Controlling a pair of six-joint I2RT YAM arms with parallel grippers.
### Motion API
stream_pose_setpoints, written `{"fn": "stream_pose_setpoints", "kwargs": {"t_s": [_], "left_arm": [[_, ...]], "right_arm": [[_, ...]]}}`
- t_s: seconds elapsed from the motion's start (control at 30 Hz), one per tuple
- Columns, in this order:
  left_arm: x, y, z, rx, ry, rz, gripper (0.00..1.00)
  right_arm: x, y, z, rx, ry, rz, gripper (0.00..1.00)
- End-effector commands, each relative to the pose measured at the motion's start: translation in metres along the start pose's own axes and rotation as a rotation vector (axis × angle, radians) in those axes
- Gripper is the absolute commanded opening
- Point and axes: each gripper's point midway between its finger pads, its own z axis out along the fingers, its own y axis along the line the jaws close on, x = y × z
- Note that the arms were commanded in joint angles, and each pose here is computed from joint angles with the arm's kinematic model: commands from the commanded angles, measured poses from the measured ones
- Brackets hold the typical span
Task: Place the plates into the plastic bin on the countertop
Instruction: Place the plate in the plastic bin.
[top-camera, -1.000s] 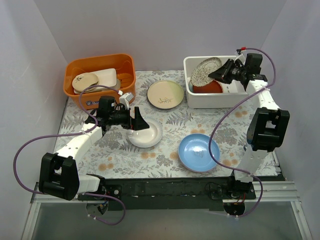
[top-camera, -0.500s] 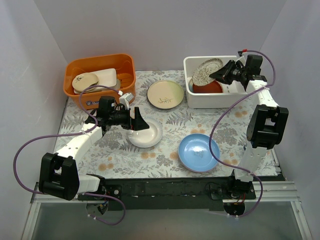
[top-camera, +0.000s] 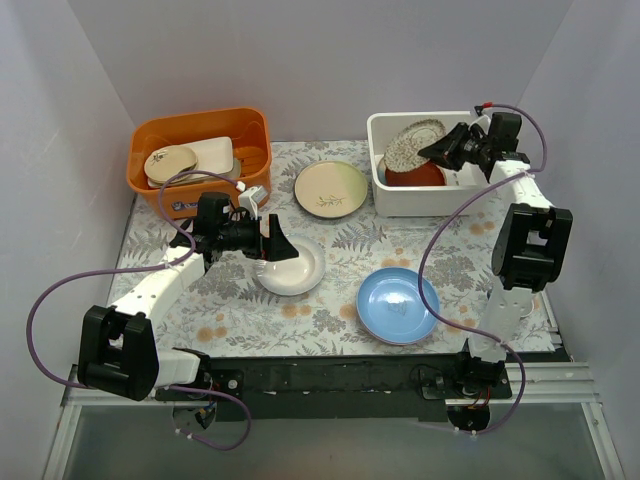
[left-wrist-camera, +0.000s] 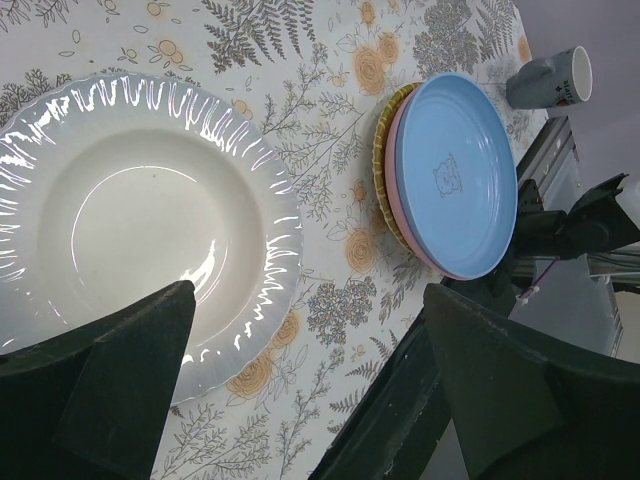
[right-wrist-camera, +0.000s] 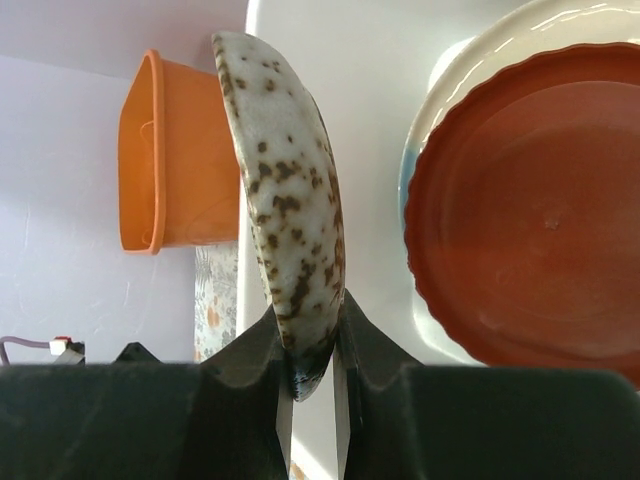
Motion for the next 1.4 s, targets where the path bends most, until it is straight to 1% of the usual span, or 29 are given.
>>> {"fn": "stream_pose_setpoints", "kwargs": {"t_s": [0.0, 0.17, 0.4, 0.43, 0.8, 1.2, 1.3, 1.33, 1.37], "left_arm": [[-0.012, -0.008, -0.006, 0.004, -0.036, 0.049, 0.98], [-0.011, -0.008, -0.005, 0.006, -0.031, 0.046, 0.98], [-0.012, -0.007, -0.005, 0.003, -0.033, 0.046, 0.98], [-0.012, -0.007, -0.005, 0.003, -0.032, 0.044, 0.98], [-0.012, -0.007, -0.005, 0.004, -0.031, 0.046, 0.98], [-0.011, -0.006, -0.005, -0.001, -0.029, 0.044, 0.98], [-0.011, -0.006, -0.005, -0.002, -0.03, 0.044, 0.98], [-0.01, -0.006, -0.005, -0.003, -0.028, 0.043, 0.98], [-0.01, -0.006, -0.005, -0.001, -0.029, 0.046, 0.98]], "right_arm": [[-0.032, 0.022, 0.002, -0.078, -0.066, -0.067, 0.01], [-0.035, 0.011, 0.011, -0.07, -0.061, -0.044, 0.01], [-0.022, -0.016, 0.023, -0.041, -0.032, 0.003, 0.01], [-0.024, -0.016, 0.024, -0.05, -0.042, -0.013, 0.01], [-0.013, -0.045, 0.038, -0.028, -0.007, 0.036, 0.01], [0.001, -0.068, 0.045, 0.004, 0.027, 0.046, 0.01], [0.008, -0.076, 0.044, 0.028, 0.044, 0.072, 0.01], [0.008, -0.077, 0.043, 0.034, 0.041, 0.072, 0.02], [0.011, -0.079, 0.043, 0.04, 0.041, 0.076, 0.05]]}}
